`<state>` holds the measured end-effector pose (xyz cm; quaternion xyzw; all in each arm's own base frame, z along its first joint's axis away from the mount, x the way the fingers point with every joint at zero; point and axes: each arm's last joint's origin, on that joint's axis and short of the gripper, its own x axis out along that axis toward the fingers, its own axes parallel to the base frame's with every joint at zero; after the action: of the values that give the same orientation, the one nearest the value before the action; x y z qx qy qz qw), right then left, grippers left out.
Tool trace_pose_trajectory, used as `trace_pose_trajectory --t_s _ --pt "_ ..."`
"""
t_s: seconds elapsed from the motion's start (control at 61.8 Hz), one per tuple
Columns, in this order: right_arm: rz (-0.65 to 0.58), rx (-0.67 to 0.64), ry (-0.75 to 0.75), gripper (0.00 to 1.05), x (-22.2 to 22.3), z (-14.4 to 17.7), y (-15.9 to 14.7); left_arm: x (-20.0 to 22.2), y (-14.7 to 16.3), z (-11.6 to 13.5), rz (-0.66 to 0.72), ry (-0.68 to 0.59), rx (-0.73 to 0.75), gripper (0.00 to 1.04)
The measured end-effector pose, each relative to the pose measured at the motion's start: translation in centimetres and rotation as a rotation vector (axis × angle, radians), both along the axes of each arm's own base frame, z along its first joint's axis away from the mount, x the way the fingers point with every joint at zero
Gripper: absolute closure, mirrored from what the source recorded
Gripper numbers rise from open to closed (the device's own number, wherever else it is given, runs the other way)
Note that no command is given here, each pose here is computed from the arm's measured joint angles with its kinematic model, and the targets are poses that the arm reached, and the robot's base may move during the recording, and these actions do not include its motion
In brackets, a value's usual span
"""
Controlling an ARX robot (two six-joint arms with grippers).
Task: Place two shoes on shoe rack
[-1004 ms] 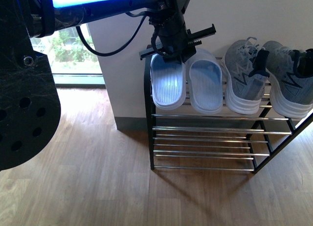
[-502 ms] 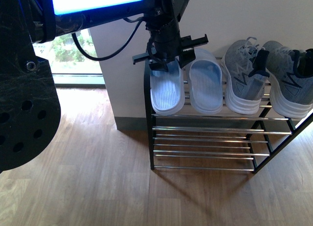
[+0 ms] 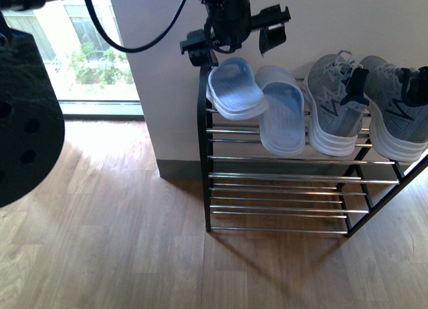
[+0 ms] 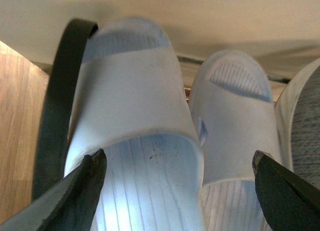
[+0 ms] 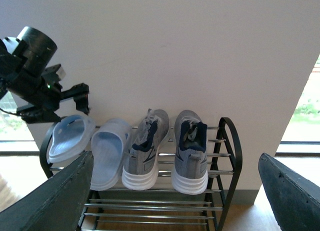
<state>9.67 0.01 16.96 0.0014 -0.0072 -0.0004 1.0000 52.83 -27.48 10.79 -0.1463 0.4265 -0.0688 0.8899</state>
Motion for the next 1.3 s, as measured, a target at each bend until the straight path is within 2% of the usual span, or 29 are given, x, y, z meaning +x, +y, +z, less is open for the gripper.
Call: trace_pose_trajectory --t_s 0.065,0.146,0.178,0.243,0.275,0.324,0.372,0.405,0.421,0.437,0.486,0.502,0.551,0.648,0.729,0.826,0.923,1.02,1.198,1.295 --pt "0.000 0.000 0.000 0.09 0.0 0.0 0.0 0.0 0.0 1.0 0.003 -0.019 -0.003 0.01" --pt "0.001 0.000 0.000 0.09 0.0 0.0 0.0 -0.1 -0.1 1.5 0.000 -0.023 -0.003 0.07" --pt "0.000 0.000 0.000 0.09 0.0 0.0 0.0 -0.2 -0.2 1.5 -0.002 -0.019 -0.001 0.15" --pt "0.000 0.000 0.000 0.09 0.0 0.0 0.0 -0.3 -0.3 1.4 -0.002 -0.011 0.001 0.19" --pt "0.000 0.000 0.000 0.09 0.0 0.0 0.0 -0.4 -0.4 1.4 -0.003 -0.007 0.004 0.17" --pt "0.000 0.000 0.000 0.09 0.0 0.0 0.0 -0.6 -0.7 1.2 -0.008 -0.001 0.007 0.05" --pt "0.001 0.000 0.000 0.09 0.0 0.0 0.0 -0.7 -0.9 1.2 -0.012 -0.002 0.009 0.01" --pt "0.000 0.000 0.000 0.09 0.0 0.0 0.0 -0.7 -0.9 1.3 -0.011 -0.004 0.011 0.02" --pt "0.000 0.000 0.000 0.09 0.0 0.0 0.0 -0.8 -1.0 1.3 -0.010 -0.008 0.012 0.05" --pt "0.000 0.000 0.000 0.09 0.0 0.0 0.0 -0.8 -1.2 1.4 -0.007 -0.018 0.014 0.12" --pt "0.000 0.000 0.000 0.09 0.0 0.0 0.0 -0.8 -1.3 1.5 -0.005 -0.032 0.017 0.17" --pt "0.000 0.000 0.000 0.09 0.0 0.0 0.0 -0.8 -1.3 1.5 -0.005 -0.032 0.017 0.17" --pt "0.000 0.000 0.000 0.09 0.0 0.0 0.0 -0.7 -1.4 1.9 0.003 -0.068 0.035 0.08" --pt "0.001 0.000 0.000 0.09 0.0 0.0 0.0 -0.8 -1.1 3.8 0.037 -0.187 0.066 0.10" --pt "0.000 0.000 0.000 0.09 0.0 0.0 0.0 -2.0 0.0 7.1 0.068 -0.287 0.079 0.09" --pt "0.001 0.000 0.000 0.09 0.0 0.0 0.0 -5.6 3.1 13.7 0.129 -0.449 0.082 0.09" --pt "0.000 0.000 0.000 0.09 0.0 0.0 0.0 -8.9 6.0 17.2 0.181 -0.522 0.090 0.09" --pt "0.001 0.000 0.000 0.09 0.0 0.0 0.0 -12.3 8.9 18.2 0.235 -0.540 0.131 0.09" --pt "0.001 0.000 0.000 0.09 0.0 0.0 0.0 -17.5 12.5 16.6 0.308 -0.494 0.224 0.09" --pt "0.000 0.000 0.000 0.09 0.0 0.0 0.0 -20.9 14.1 16.9 0.364 -0.512 0.256 0.09"
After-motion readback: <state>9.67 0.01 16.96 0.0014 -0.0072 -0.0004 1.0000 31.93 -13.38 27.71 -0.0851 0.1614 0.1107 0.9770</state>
